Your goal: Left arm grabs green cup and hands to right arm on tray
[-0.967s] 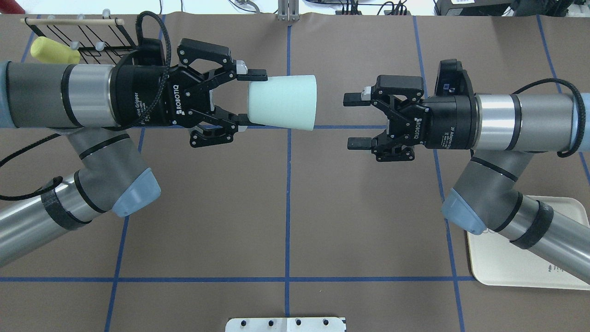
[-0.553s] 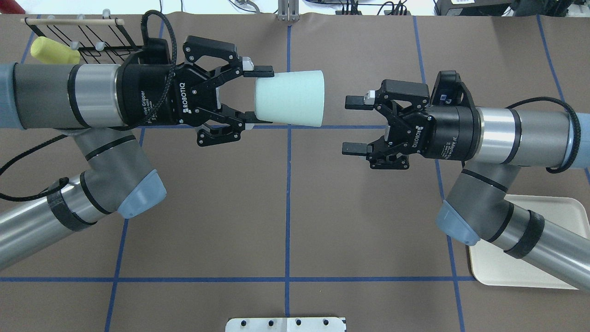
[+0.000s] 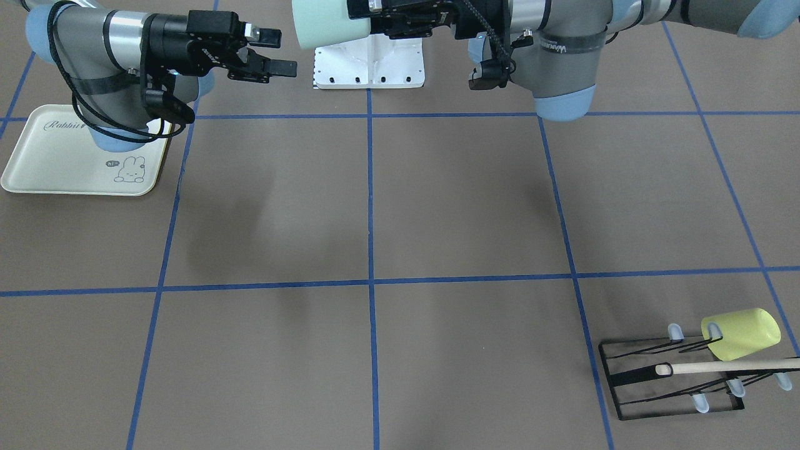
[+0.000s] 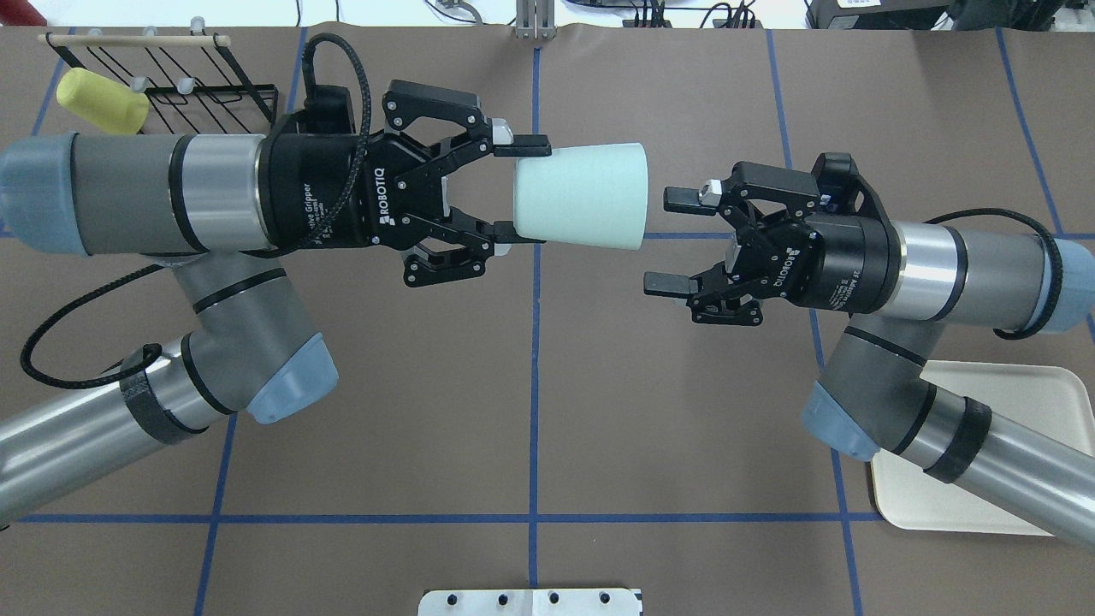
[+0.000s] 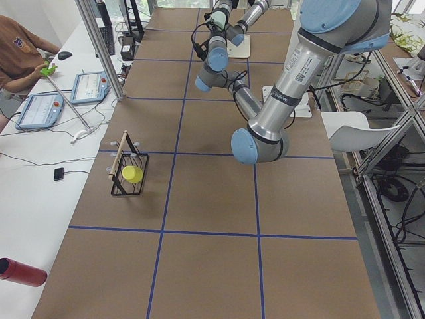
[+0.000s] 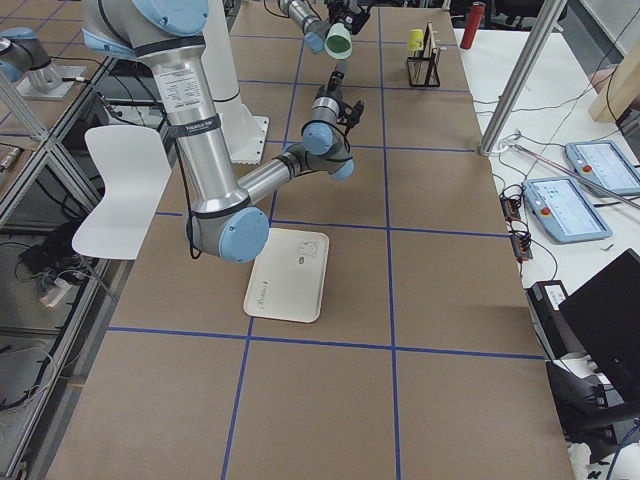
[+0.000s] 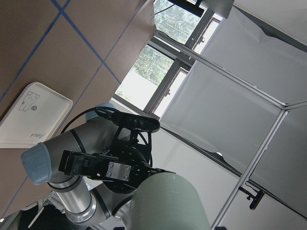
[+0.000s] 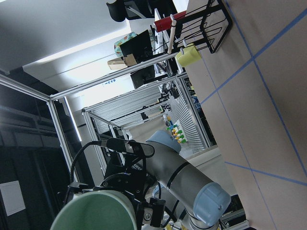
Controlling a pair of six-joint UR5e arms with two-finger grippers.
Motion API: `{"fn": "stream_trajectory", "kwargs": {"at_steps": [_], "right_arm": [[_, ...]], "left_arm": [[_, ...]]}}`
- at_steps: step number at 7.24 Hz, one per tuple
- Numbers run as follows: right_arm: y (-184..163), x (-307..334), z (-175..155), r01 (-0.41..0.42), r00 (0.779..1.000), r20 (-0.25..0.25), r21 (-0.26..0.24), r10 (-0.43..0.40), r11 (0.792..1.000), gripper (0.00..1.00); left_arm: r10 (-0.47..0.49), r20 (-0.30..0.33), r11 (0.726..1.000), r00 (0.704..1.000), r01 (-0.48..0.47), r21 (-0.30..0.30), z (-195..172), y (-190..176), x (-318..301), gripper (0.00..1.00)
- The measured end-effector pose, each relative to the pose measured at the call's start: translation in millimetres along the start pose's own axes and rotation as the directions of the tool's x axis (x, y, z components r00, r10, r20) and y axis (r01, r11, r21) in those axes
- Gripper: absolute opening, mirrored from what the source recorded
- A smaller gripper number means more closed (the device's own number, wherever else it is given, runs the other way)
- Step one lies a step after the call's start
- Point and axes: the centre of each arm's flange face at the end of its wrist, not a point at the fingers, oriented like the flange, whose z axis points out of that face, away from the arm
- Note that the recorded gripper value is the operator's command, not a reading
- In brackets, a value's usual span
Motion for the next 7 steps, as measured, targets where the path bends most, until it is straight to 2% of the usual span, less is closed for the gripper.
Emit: {"fn": "stream_trajectory", "kwargs": {"at_steps": [4,5,7], "right_arm": [[7.7,4.4,2.8,0.002,1.000,0.008,-0.034,-0.002,0.999,0.89],[9.3,4.7,4.0,0.002,1.000,0.009,-0.040,-0.001,0.999,0.83],[10.7,4.3,4.3,0.003,1.000,0.012,-0.045,-0.003,0.999,0.61]], "left_arm": [[-0.011,0.000,1.000,1.000,0.011,0.005,22.6,-7.7,-1.3,0.00],[-0.019,0.002,1.000,1.000,0.019,0.006,29.0,-6.7,-3.6,0.00],[-0.037,0.011,0.999,0.999,0.037,0.006,40.0,-2.1,-9.9,0.00]]}}
